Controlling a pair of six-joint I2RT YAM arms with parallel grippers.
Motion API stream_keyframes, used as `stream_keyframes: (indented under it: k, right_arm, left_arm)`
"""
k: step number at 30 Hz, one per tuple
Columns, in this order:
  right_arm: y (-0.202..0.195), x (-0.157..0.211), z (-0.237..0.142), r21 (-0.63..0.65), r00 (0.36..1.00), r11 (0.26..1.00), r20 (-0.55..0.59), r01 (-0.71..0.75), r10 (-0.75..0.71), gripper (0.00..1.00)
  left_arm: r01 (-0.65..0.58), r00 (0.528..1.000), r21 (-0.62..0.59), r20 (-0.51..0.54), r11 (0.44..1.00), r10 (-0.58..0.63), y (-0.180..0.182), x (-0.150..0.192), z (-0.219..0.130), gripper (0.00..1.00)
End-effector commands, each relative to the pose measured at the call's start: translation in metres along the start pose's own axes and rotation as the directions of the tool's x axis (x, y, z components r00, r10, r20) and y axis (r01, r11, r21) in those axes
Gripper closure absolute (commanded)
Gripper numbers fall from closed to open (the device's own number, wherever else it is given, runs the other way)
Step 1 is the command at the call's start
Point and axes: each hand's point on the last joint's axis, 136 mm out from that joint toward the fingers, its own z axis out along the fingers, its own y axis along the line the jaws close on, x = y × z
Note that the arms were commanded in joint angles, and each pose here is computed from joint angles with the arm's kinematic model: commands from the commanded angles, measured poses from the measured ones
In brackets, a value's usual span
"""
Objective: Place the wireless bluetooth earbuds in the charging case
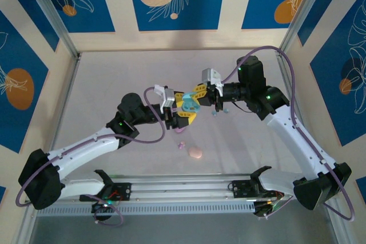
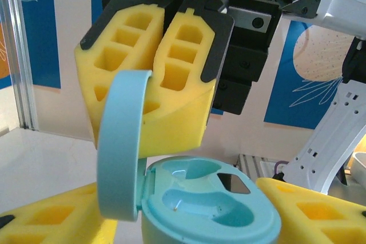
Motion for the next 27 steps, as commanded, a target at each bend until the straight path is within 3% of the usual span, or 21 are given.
stream_keyframes:
  k: [1, 14, 22, 27]
  right_arm:
    - [0.0035, -0.0023, -0.0006, -0.005, 1.0, 1.0, 0.005, 0.018, -0.018, 1.0]
    - [0.0031, -0.0009, 0.0002, -0.005, 1.0, 1.0, -0.001, 0.01, -0.01, 1.0]
    - [0.0036, -0.0004, -0.0002, -0.002, 1.0, 1.0, -0.005, 0.005, -0.005, 0.9]
    - [0.0014, -0.002, -0.0014, 0.016, 1.0, 1.0, -0.007, -0.01, 0.011, 0.75]
  left_arm:
    - [-0.038, 0.999, 0.018, 0.014, 0.999, 0.037, -0.006, -0.0126, 0.0037, 0.38]
    - [-0.049, 0.999, 0.019, 0.006, 0.999, 0.049, -0.0073, -0.0122, 0.0041, 0.63]
    - [-0.052, 0.998, 0.018, 0.023, 0.998, 0.052, -0.0082, -0.0145, 0.0038, 0.71]
    - [-0.055, 0.998, 0.017, 0.039, 0.998, 0.055, -0.0091, -0.0163, 0.0028, 0.73]
